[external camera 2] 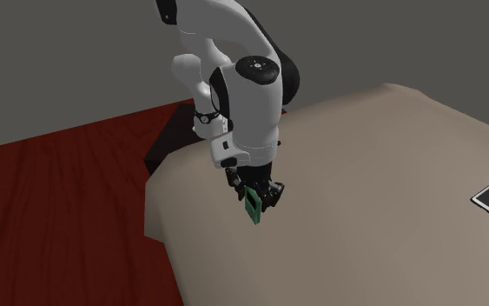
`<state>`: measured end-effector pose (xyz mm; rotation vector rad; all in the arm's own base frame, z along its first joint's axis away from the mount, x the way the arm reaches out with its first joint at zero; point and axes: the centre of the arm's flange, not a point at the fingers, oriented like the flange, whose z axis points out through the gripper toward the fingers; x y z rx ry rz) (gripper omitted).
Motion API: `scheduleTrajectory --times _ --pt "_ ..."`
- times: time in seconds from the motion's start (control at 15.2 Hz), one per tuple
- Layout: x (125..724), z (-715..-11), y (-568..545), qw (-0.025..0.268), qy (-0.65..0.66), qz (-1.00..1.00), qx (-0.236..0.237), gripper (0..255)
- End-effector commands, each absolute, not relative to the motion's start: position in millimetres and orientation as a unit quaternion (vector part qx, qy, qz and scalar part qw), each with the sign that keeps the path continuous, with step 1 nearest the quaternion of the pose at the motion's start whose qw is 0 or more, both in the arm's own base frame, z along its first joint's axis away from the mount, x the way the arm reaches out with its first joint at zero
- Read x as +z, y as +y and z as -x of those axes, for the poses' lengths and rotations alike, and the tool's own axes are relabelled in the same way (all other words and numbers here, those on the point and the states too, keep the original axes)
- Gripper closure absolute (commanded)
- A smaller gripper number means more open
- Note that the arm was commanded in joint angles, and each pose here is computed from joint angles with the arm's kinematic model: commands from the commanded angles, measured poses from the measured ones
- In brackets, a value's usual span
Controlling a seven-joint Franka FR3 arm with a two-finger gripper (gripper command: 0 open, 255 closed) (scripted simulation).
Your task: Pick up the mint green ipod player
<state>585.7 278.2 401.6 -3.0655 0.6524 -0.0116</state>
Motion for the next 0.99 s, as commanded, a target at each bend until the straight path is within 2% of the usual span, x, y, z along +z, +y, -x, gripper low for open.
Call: scheduleTrajectory --times 0.0,0.92 --pt "406.4 -585.9 277.8 0.003 0.208 0.978 -0.003 255" --pt "480.3 -585.9 277.8 0.003 0.208 0.978 -0.003 255"
